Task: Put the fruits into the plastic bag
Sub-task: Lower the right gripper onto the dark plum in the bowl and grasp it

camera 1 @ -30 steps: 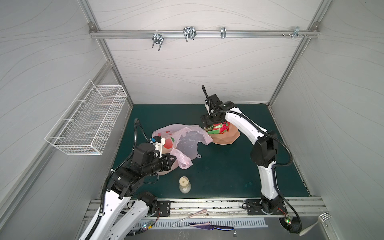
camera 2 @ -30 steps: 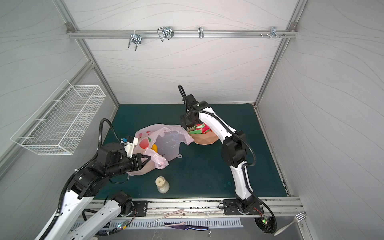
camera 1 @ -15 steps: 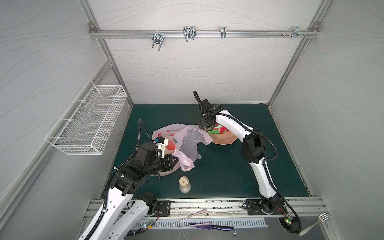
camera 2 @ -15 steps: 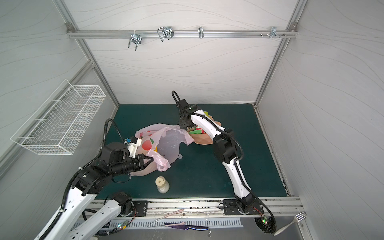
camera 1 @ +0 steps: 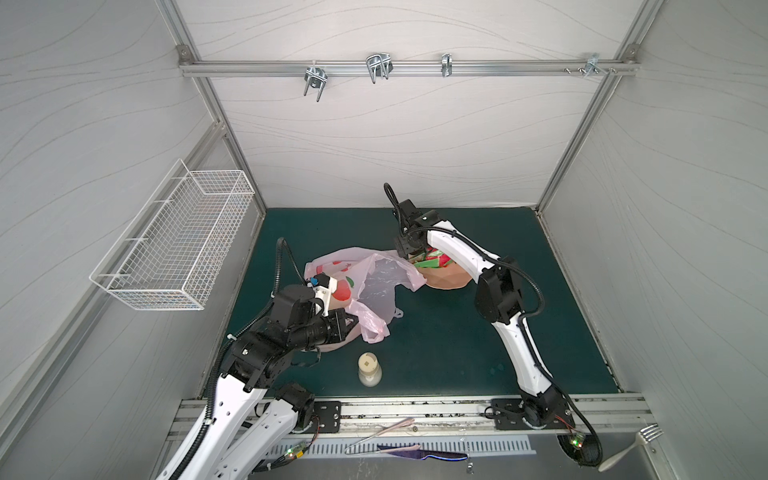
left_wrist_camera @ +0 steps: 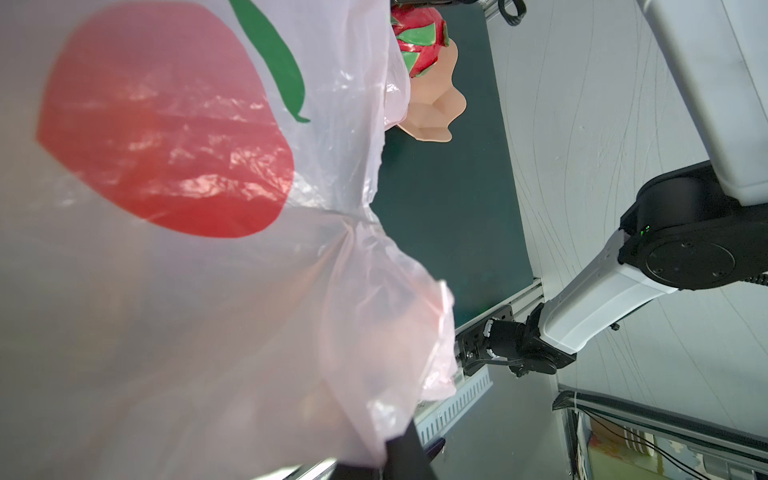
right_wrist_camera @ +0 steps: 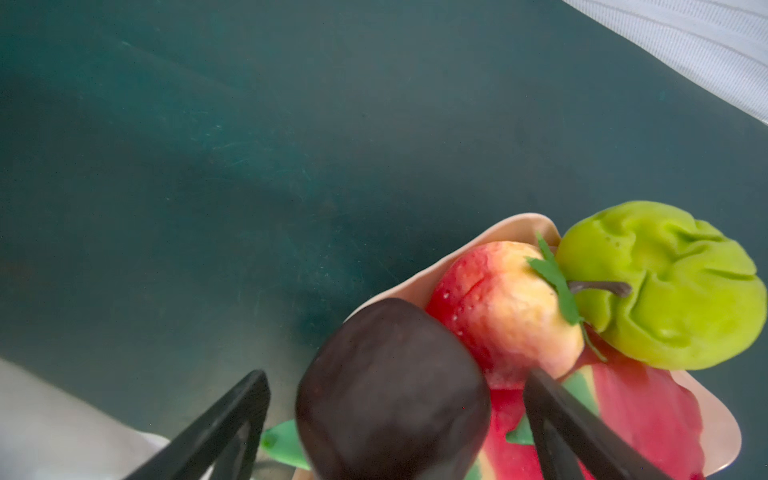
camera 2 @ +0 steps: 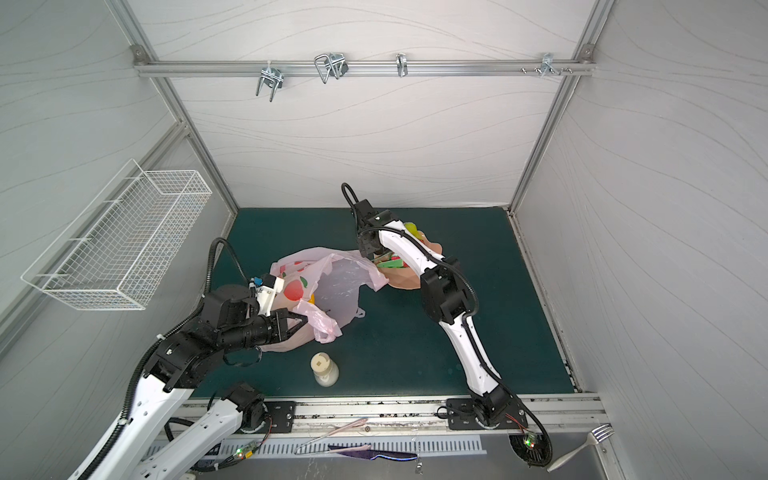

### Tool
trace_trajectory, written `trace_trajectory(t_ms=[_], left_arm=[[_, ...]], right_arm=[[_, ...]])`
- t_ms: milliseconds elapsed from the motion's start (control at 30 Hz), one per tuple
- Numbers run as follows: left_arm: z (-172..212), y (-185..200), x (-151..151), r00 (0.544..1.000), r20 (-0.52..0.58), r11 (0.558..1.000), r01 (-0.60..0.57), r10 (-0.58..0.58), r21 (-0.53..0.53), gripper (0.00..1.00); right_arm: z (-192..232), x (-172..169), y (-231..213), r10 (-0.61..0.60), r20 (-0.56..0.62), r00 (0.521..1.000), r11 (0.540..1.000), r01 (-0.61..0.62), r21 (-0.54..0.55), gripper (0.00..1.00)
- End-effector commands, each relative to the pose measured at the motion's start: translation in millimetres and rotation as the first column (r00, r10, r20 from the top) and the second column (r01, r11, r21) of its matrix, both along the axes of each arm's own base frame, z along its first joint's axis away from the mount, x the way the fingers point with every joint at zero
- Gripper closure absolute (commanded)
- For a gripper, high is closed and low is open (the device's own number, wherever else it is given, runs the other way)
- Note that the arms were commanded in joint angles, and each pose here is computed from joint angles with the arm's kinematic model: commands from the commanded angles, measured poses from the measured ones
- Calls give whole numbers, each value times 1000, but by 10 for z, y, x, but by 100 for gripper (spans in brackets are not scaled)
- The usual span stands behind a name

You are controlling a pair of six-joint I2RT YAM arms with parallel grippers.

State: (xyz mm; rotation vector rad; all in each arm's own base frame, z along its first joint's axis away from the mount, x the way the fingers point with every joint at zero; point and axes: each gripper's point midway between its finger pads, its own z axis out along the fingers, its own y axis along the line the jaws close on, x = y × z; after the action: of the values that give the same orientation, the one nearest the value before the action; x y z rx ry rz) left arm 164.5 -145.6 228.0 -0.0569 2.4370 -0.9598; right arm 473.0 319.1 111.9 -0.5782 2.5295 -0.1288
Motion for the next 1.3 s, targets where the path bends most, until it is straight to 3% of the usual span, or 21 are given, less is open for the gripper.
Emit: trace_trajectory(t_ms=[0, 500, 900, 1267], left_arm=[[103, -32, 46, 999, 45, 1000, 13, -12, -16, 100], [122, -22, 70, 998, 55, 1000, 2, -1, -13, 100], [139, -13, 84, 998, 62, 1000, -6, 7, -12, 100], [191, -6, 120, 997, 78, 1000, -17, 17, -11, 100]], right_arm=[[-76, -7, -24, 4, -7, 1000, 999, -4, -42, 6], [-49, -89, -148, -16, 11, 1000, 997, 17, -75, 25], [395, -152, -228, -28, 101, 995, 999, 30, -20, 36], [890, -279, -367, -59, 142, 988, 995, 47, 90, 38]])
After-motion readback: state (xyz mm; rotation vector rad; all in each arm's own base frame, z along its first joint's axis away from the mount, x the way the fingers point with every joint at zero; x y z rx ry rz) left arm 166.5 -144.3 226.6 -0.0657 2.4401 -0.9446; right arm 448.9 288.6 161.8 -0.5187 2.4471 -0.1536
